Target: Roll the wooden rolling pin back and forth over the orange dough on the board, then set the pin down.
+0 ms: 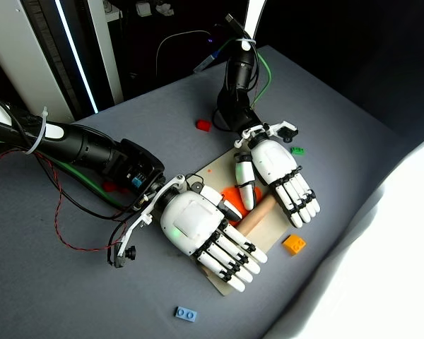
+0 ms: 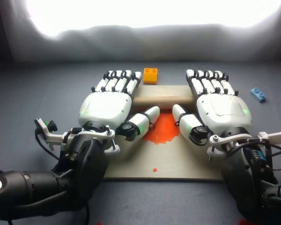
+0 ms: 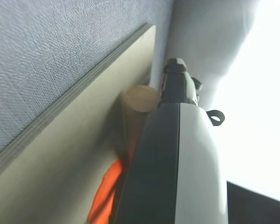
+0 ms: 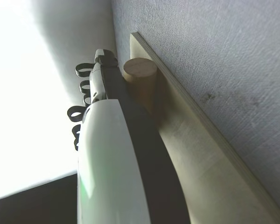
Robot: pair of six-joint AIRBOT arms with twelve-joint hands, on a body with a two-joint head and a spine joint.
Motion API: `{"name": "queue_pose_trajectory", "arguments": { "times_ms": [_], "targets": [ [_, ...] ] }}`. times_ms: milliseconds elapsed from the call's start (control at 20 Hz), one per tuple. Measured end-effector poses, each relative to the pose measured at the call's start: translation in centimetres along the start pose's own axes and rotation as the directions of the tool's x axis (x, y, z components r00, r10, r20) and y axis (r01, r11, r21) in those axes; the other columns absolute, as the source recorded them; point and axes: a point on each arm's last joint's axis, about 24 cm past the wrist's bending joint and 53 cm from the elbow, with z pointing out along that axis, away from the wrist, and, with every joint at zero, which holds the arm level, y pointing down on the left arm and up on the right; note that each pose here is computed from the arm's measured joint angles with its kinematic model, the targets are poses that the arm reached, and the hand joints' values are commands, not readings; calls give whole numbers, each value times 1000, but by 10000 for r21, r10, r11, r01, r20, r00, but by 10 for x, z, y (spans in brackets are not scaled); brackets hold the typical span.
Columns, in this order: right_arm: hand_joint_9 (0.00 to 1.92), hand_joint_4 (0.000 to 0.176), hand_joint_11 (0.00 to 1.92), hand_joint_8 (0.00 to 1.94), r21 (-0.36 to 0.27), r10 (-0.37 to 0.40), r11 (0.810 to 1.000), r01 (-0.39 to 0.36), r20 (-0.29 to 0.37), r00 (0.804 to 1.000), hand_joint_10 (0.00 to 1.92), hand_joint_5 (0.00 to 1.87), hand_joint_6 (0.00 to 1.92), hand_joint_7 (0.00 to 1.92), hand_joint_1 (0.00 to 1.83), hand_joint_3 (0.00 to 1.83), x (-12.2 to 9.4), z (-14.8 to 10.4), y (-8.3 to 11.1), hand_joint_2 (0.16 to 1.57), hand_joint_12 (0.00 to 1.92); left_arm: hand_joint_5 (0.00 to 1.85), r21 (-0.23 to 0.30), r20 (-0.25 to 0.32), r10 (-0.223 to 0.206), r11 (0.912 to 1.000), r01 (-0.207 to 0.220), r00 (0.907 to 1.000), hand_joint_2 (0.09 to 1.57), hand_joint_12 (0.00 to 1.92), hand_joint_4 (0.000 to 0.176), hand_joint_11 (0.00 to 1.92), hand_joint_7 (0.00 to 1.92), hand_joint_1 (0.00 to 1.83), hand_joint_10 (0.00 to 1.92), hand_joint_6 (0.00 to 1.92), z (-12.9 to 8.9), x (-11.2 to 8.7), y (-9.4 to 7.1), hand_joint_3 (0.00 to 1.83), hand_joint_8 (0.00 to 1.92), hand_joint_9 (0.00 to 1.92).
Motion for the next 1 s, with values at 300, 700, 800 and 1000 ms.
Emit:
{"name": "queue_pose_trajectory", "arguments": {
  "times_ms": [300, 700, 800, 1000],
  "targets": [
    [0, 0, 0, 0, 45, 102, 9999, -102, 33, 9999, 0, 1, 0, 0, 0, 0, -1, 3, 0, 1483, 0, 0, -14, -22, 36, 10000, -36, 10000, 1467, 0, 0, 0, 0, 0, 0, 0, 3, 0, 2, 8, 0, 0],
    [0, 0, 0, 0, 112, 160, 9998, -161, 90, 9998, 0, 0, 0, 0, 0, 0, -2, 5, 0, 1485, 0, 0, -29, -155, 26, 10000, -26, 9999, 1465, 0, 0, 0, 0, 0, 0, 0, 8, 0, 2, 6, 0, 0],
    [0, 0, 0, 0, 134, 180, 9997, -181, 83, 9998, 0, 0, 0, 0, 0, 2, -3, 6, 0, 1491, 0, 0, -18, -167, -2, 10000, 2, 9999, 1462, 0, 0, 0, 0, 0, 0, 0, 9, 0, 1, 4, 0, 0],
    [0, 0, 0, 0, 128, 158, 9998, -159, 85, 9998, 0, 0, 0, 0, 0, 2, -3, 7, -1, 1491, 0, 0, -23, -191, -140, 9999, 140, 9997, 1464, 0, 0, 0, 0, 0, 0, 0, 11, 0, 2, 5, 0, 0]
  ]
}}
